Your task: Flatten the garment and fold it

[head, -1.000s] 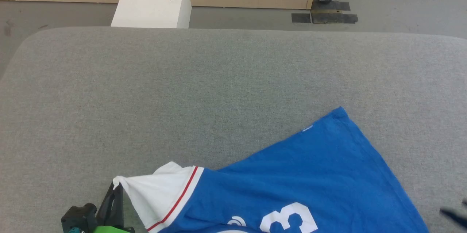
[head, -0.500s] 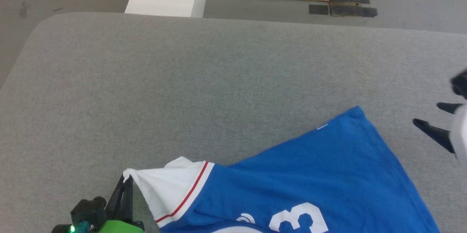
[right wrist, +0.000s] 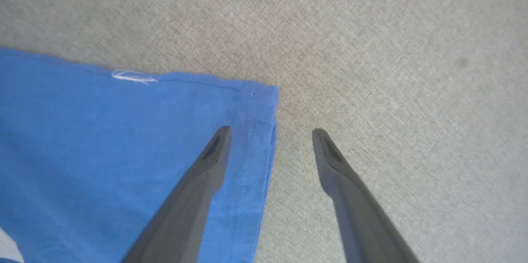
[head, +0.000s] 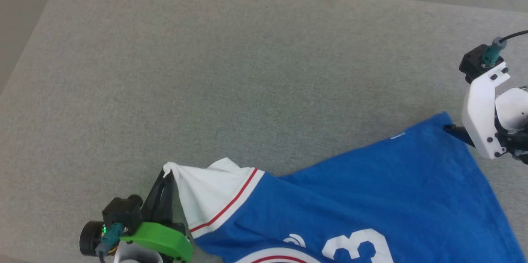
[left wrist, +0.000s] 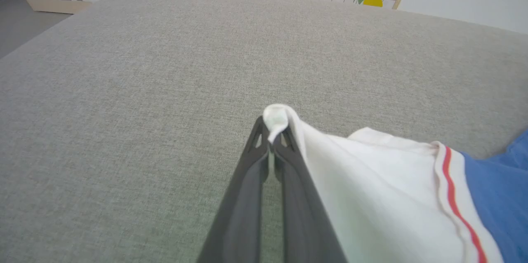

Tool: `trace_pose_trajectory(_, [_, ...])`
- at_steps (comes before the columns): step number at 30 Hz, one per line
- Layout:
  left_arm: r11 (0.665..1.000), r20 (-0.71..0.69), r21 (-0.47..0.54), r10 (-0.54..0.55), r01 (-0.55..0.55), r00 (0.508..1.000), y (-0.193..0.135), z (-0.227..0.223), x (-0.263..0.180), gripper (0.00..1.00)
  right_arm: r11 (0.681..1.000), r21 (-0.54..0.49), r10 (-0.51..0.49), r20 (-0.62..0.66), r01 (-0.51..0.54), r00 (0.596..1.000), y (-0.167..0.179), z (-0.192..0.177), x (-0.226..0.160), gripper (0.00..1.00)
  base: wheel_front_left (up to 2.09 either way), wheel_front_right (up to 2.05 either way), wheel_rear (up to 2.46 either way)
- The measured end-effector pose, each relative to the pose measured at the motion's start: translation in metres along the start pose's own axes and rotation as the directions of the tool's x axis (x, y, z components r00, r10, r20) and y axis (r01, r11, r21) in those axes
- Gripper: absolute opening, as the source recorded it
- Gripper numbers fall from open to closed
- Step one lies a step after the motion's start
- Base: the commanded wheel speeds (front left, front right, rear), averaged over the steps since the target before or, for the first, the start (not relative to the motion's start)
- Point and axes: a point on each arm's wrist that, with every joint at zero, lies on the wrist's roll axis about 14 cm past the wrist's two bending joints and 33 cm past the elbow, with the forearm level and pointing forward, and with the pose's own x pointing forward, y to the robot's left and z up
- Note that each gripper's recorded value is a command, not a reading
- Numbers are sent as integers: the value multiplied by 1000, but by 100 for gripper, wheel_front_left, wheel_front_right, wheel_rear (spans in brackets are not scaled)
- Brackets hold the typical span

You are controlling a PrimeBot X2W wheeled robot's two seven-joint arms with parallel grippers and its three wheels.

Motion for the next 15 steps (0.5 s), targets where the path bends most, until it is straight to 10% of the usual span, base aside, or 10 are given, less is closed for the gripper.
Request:
trace_pose_trajectory(11, [999, -46, 8, 53, -52, 998, 13, -13, 3, 0, 995, -65, 67, -110, -74, 992, 18, -15, 57, 100, 0, 0, 0])
trace_pose_trajectory(12, [998, -45, 7, 57, -56, 997, 14, -13, 3, 0, 994, -75, 71, -112, -80, 991, 19, -15, 58, 91, 0, 0, 0])
trace_pose_trajectory(13, [998, -44, 7, 60, -59, 997, 15, -13, 3, 0, 993, -82, 72, -100, -80, 992, 19, -13, 57, 9, 0, 0, 0])
trace_pose_trajectory(15, [998, -40, 7, 64, -64, 997, 17, -11, 2, 0, 993, -77, 80, -79, -86, 994, 20, -13, 56, 0, 0, 0, 0])
